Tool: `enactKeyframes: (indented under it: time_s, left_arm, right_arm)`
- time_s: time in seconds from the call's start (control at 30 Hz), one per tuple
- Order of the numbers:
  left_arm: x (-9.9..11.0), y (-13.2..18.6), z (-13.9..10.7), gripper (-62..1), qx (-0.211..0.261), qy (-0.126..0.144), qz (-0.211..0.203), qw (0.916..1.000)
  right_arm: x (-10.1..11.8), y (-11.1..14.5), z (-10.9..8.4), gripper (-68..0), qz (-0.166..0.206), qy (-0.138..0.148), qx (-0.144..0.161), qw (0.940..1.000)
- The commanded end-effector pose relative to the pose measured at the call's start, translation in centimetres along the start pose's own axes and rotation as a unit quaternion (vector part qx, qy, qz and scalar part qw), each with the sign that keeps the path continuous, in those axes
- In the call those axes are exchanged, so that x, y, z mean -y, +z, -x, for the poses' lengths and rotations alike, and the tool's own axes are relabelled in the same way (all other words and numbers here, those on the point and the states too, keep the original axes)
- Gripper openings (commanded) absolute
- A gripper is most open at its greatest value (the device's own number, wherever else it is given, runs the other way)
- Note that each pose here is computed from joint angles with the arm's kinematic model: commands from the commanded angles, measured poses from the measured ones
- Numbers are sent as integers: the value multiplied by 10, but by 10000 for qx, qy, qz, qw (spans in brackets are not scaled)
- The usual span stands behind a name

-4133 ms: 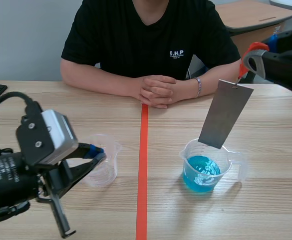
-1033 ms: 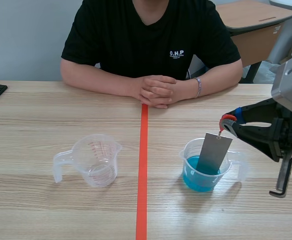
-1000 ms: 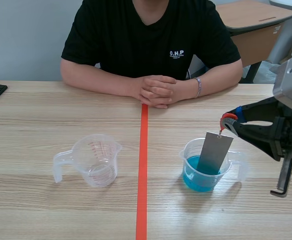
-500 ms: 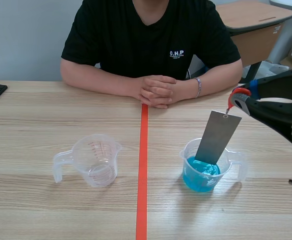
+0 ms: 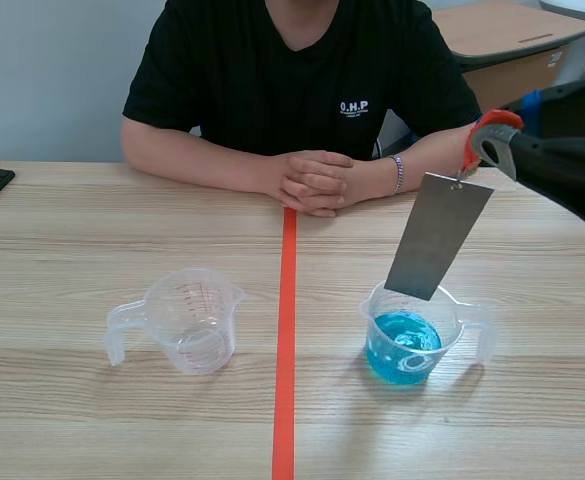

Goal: Do the redox reaction experiment.
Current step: 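Raise the plate and point at it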

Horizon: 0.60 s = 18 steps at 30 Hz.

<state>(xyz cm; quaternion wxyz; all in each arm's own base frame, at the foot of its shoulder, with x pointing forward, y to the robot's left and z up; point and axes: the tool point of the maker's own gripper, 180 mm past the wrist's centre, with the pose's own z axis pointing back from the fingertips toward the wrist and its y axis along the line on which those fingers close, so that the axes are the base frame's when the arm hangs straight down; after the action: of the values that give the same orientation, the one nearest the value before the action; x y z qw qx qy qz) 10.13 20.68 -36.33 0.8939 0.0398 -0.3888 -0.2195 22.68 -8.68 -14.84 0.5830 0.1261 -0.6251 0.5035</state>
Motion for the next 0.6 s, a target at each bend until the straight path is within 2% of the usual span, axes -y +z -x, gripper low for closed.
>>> enactKeyframes:
  time_s: [0.0,0.1,0.27,0.4,0.57]
  left_arm:
    - [-3,-2,-16,-566,262,-36,48,9996]
    - [-8,-5,-30,-566,461,-142,149,9987]
    - [-11,-12,-58,-566,800,-534,405,9945]
    - [-3,-16,-81,-566,1073,-974,800,9862]
    - [12,-21,-104,-566,1337,-1360,1365,9721]
  right_arm:
    - [1,1,-7,-660,-35,27,72,10000]
    - [3,1,-8,-660,-3,-38,4,10000]
    - [4,1,-11,-660,2,-137,-53,9999]
    - [5,2,-14,-660,16,-200,-98,9998]
    - [8,4,-18,-660,65,-267,-130,9995]
